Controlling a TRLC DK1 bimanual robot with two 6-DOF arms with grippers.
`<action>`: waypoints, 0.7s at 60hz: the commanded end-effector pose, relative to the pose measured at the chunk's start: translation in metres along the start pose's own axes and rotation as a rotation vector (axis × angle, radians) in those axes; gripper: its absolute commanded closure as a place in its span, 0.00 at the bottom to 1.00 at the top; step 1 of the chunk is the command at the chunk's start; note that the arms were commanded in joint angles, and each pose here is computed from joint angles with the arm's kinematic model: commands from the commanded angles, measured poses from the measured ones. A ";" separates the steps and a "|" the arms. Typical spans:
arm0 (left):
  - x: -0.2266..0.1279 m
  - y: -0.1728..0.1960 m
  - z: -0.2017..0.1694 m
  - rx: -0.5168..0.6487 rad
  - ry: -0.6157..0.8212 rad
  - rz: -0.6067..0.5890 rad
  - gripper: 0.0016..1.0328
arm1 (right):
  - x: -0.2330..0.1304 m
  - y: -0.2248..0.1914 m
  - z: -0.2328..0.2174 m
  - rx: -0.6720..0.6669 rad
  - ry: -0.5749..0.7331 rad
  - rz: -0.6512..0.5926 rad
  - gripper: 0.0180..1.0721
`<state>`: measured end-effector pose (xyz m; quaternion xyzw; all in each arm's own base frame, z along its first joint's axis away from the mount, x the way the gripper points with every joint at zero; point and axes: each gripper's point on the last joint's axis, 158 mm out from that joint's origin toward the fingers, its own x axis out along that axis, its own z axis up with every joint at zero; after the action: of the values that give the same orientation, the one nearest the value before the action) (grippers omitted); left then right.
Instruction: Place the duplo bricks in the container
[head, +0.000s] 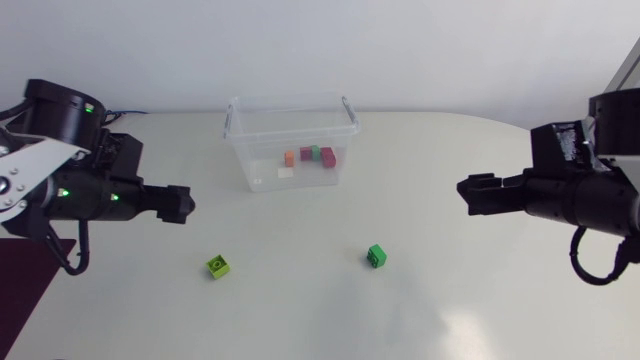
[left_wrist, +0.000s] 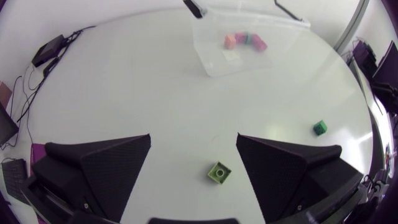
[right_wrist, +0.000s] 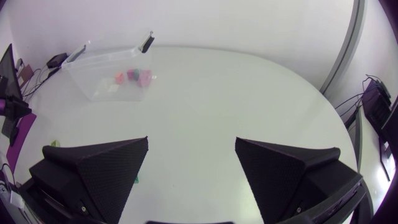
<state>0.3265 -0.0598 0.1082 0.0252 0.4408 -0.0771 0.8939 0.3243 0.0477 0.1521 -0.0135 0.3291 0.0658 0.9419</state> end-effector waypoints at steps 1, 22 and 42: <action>0.011 -0.006 -0.001 0.091 0.072 -0.009 0.06 | 0.009 0.007 0.002 0.017 0.065 0.016 0.04; 0.048 -0.024 -0.031 0.316 0.368 -0.066 0.06 | 0.034 0.063 -0.010 -0.107 0.341 0.154 0.04; 0.064 -0.033 -0.091 0.500 0.560 -0.101 0.07 | 0.047 0.113 -0.043 -0.187 0.488 0.347 0.04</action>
<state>0.3067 -0.0963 0.0248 0.2158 0.6088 -0.2019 0.7362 0.3227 0.1528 0.0995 -0.0456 0.5206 0.2346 0.8196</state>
